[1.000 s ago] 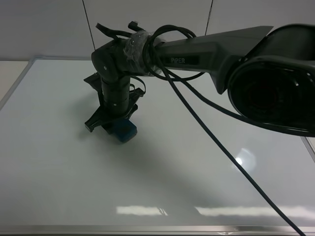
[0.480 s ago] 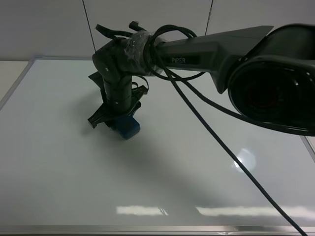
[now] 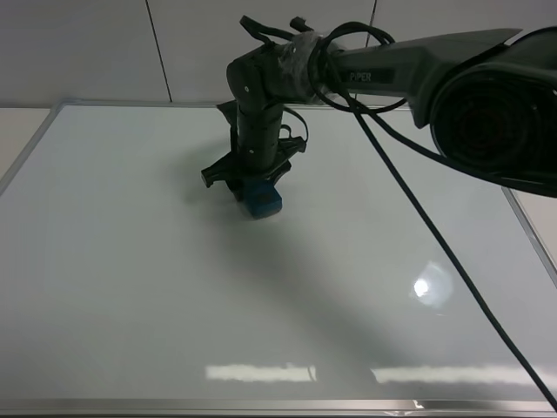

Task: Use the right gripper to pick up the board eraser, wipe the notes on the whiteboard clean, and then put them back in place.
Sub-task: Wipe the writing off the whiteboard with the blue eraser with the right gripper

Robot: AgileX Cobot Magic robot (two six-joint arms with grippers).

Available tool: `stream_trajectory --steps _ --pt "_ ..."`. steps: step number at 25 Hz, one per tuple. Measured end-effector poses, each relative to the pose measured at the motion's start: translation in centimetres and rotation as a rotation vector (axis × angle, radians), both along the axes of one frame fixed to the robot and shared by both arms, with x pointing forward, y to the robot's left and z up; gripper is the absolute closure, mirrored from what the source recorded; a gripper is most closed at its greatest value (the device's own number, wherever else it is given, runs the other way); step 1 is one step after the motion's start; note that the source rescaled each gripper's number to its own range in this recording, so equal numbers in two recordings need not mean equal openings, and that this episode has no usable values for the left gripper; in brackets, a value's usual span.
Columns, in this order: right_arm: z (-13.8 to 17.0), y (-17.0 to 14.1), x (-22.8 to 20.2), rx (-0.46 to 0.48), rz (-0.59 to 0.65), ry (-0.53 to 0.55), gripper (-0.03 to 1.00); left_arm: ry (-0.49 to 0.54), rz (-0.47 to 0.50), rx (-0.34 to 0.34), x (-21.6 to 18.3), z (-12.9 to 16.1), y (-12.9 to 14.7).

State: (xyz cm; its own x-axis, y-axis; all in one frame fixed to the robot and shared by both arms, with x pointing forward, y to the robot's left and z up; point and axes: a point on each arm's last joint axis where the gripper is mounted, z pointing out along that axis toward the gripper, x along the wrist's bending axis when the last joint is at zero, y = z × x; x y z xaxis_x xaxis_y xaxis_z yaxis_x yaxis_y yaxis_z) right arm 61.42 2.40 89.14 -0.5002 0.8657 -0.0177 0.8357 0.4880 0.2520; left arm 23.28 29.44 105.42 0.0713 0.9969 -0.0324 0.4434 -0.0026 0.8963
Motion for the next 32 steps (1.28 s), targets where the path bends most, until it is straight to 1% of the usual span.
stream_trajectory --steps 4,10,15,25,29,32 --pt "0.0 -0.7 0.6 -0.002 -0.024 0.000 0.93 0.000 0.000 0.000 0.0 0.0 0.0" --pt "0.1 0.2 -0.1 -0.007 0.020 -0.016 0.93 0.000 0.000 0.000 0.0 0.0 0.0" --pt "0.1 2.1 -1.6 0.044 0.054 0.005 0.93 0.000 0.000 0.000 0.0 0.0 0.0" --pt "-0.1 6.8 -6.8 0.047 0.196 0.015 0.93 0.000 0.000 0.000 0.0 0.0 0.0" --pt "-0.2 8.3 -8.8 0.045 0.244 0.019 0.93 0.000 0.000 0.000 0.0 0.0 0.0" --pt "-0.3 8.8 -9.5 0.042 0.264 0.018 0.93 0.000 0.000 0.000 0.0 0.0 0.0"
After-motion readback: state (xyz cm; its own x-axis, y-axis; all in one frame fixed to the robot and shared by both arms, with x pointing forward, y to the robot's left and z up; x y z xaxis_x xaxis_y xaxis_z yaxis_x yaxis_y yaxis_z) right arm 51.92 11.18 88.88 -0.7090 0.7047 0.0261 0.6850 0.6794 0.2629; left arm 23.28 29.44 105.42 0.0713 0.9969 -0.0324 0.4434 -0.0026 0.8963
